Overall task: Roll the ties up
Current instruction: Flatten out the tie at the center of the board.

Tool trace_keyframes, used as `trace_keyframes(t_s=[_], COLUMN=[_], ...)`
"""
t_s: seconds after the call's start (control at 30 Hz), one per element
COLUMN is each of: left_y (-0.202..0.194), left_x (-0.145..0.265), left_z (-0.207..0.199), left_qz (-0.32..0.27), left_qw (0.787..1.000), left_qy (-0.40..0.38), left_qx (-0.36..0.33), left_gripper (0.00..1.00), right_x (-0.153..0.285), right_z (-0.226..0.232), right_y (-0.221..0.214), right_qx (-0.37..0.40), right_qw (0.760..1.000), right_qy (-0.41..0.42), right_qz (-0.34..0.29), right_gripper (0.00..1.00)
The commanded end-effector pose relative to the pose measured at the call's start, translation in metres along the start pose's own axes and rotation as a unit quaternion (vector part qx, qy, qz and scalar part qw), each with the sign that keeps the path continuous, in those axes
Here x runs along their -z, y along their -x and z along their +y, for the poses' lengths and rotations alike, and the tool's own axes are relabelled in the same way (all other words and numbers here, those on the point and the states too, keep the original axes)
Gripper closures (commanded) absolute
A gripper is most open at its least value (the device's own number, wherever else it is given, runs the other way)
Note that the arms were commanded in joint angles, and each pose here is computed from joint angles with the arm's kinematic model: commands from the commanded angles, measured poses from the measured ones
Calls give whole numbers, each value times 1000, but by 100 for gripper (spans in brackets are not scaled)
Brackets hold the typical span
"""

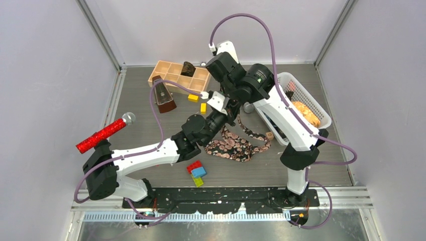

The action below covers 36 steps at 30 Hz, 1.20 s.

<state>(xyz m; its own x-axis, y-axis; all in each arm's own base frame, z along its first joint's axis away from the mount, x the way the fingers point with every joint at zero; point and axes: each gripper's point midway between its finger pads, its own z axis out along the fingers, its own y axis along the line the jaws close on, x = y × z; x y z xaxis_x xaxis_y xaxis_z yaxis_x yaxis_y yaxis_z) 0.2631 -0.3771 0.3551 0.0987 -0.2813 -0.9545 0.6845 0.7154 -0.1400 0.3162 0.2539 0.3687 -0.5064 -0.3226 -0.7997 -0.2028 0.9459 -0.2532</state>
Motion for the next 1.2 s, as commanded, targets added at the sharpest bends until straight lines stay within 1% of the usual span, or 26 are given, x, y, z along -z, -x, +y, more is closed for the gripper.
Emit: trace_keyframes(t_s=[0.0, 0.03, 0.07, 0.1, 0.13, 0.17, 0.2, 0.23, 0.27, 0.3, 0.33, 0.37, 0.4, 0.43, 0.5, 0.57, 0.63, 0.67, 0.83, 0.87, 0.9, 0.93, 0.97, 1.17], left_y=[41, 43, 47, 50, 53, 56, 60, 65, 70, 76, 85, 92, 103, 112, 133, 148, 171, 195, 244, 249, 257, 263, 262, 296], left_x=[-5, -5, -6, -6, -7, -8, -9, -11, -12, -14, -15, -16, -16, -17, -21, -26, -31, -32, -43, -45, -47, -49, -54, -50], left_z=[1, 2, 2, 2, 2, 1, 0, -1, -3, -5, -7, -8, -9, -10, -5, 2, 8, 6, 3, 1, -1, -2, -2, -5], left_qz=[-57, -57, -58, -56, -56, -55, -55, -55, -53, -53, -54, -52, -54, -53, -53, -37, -29, -38, -22, -17, -16, -14, -8, -34], left_qw=[998, 998, 998, 998, 998, 998, 998, 998, 998, 998, 998, 997, 997, 997, 996, 996, 995, 994, 993, 992, 992, 991, 991, 988], left_qy=[11, 12, 12, 13, 12, 8, 1, -7, -17, -25, -33, -41, -49, -57, -66, -75, -76, -88, -110, -117, -122, -126, -129, -153], left_qx=[9, 6, 5, 3, 2, 2, 5, 10, 16, 22, 25, 26, 28, 30, 35, 43, 49, 49, 38, 35, 33, 31, 29, 8], left_gripper=[100, 100, 100, 100, 100, 100, 100, 100, 100, 100, 100, 100, 100, 100, 100, 100, 100, 100, 100, 100, 100, 100, 100, 100], right_x=[29, 33, 45, 55, 69, 76, 95, 99, 116, 117, 131, 125, 139, 141, 142, 144, 143, 142, 130, 121, 123, 115, 117, 101], right_z=[-19, -21, -26, -25, -33, -29, -40, -37, -52, -55, -71, -75, -93, -107, -122, -134, -142, -143, -140, -133, -135, -129, -132, -110], right_y=[33, 38, 50, 62, 71, 82, 89, 97, 101, 104, 104, 101, 99, 92, 79, 66, 53, 48, 15, 6, 1, -7, -11, -40], right_qx=[-67, -75, -92, -108, -124, -139, -157, -168, -184, -194, -208, -214, -230, -241, -253, -261, -263, -262, -251, -242, -244, -237, -239, -205], right_qw=[996, 995, 991, 986, 980, 973, 964, 957, 949, 945, 939, 939, 932, 929, 925, 921, 920, 921, 927, 932, 931, 935, 933, 942], right_qy=[21, 26, 41, 64, 79, 106, 121, 140, 146, 141, 137, 117, 110, 88, 62, 45, 33, 30, 32, 33, 36, 36, 39, 75], right_qz=[-59, -68, -89, -111, -132, -151, -175, -190, -211, -222, -239, -241, -259, -267, -277, -285, -288, -288, -278, -269, -271, -263, -265, -255], right_gripper=[76, 73, 68, 65, 59, 52, 41, 37, 32, 30, 27, 27, 26, 26, 26, 25, 25, 25, 26, 26, 26, 26, 26, 26])
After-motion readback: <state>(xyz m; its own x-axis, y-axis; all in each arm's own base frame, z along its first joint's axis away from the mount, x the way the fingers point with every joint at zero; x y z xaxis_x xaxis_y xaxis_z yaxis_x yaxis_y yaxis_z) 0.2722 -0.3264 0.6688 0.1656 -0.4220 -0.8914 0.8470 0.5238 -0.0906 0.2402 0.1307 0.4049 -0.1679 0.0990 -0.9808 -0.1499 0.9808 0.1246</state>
